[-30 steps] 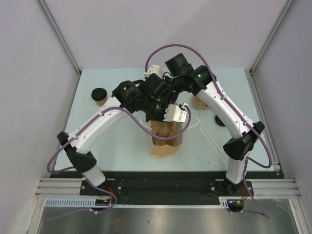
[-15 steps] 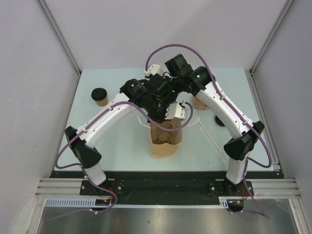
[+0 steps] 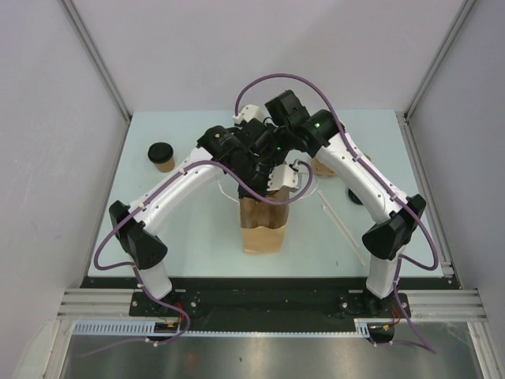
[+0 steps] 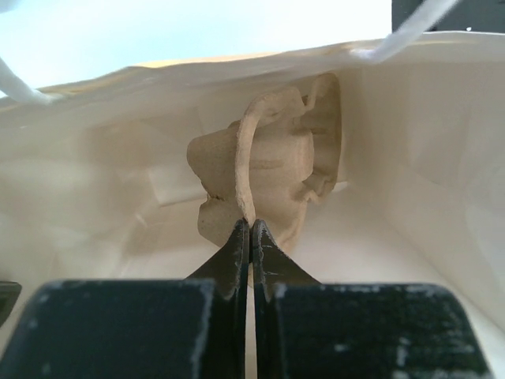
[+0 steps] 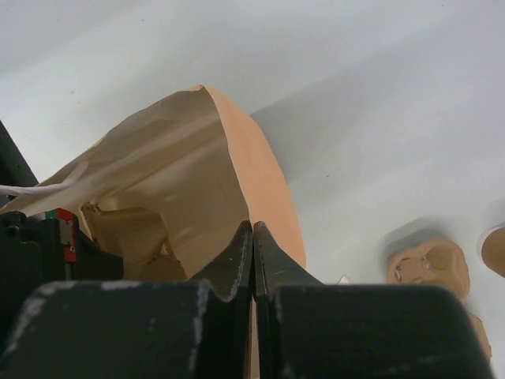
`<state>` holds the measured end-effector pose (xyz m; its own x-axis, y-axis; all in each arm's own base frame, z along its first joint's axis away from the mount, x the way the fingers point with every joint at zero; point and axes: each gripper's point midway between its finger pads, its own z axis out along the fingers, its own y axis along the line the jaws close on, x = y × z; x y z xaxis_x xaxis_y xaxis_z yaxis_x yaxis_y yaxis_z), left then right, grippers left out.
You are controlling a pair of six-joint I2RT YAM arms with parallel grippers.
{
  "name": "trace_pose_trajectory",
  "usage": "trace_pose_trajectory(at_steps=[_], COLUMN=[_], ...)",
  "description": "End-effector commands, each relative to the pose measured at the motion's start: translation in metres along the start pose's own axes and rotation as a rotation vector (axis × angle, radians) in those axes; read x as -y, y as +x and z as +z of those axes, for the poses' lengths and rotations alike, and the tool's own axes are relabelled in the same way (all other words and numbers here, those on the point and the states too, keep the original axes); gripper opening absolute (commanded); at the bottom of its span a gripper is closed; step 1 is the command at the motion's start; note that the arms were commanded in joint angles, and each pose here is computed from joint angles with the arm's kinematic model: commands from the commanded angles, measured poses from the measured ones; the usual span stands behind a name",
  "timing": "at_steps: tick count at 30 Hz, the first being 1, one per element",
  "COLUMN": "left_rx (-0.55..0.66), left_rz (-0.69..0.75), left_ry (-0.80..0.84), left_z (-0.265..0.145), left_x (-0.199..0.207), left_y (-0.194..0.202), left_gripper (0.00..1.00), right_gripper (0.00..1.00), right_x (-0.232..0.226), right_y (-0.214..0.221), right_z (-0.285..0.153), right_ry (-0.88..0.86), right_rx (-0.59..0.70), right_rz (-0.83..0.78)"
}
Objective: Pack the takeout coffee
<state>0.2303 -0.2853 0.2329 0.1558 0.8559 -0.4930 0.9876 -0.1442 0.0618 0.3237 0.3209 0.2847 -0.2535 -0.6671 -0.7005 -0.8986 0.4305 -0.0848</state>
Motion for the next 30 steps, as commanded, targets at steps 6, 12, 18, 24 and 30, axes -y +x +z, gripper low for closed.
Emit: trace_pose_trajectory(at_steps=[6,12,18,24,30], left_rx=[0.002,0.040,0.054,0.056,0.010], left_rz=[-0.099,-0.099,-0.106,-0.109,-0.135], left_ry=[0.044,0.004,-0.029,-0.032,0.026], left_z=[-0.019,-0.036,-0.046,-0.049,-0.031], left_x=[0.016,0.020,0.024,0.028,0.035], left_y=[0.007,-0.003,-0.009,-0.010,0.004], left_gripper=[0.00,0.00,0.00,0.00,0.00], right_gripper=[0.00,0.00,0.00,0.00,0.00], right_x=[-0.014,-0.008,-0.005,-0.004,-0.004], right_y=[-0.008,-0.007,-0.009,-0.009,-0.013], right_z=[-0.017,-0.015,-0.015,-0.015,-0.017], right_ry=[-0.004,0.038,0.060,0.073,0.083], right_rx=[0.044,0.044,0.050,0.051,0.063], right_rz=[-0.017,-0.016,-0.015,-0.025,-0.024])
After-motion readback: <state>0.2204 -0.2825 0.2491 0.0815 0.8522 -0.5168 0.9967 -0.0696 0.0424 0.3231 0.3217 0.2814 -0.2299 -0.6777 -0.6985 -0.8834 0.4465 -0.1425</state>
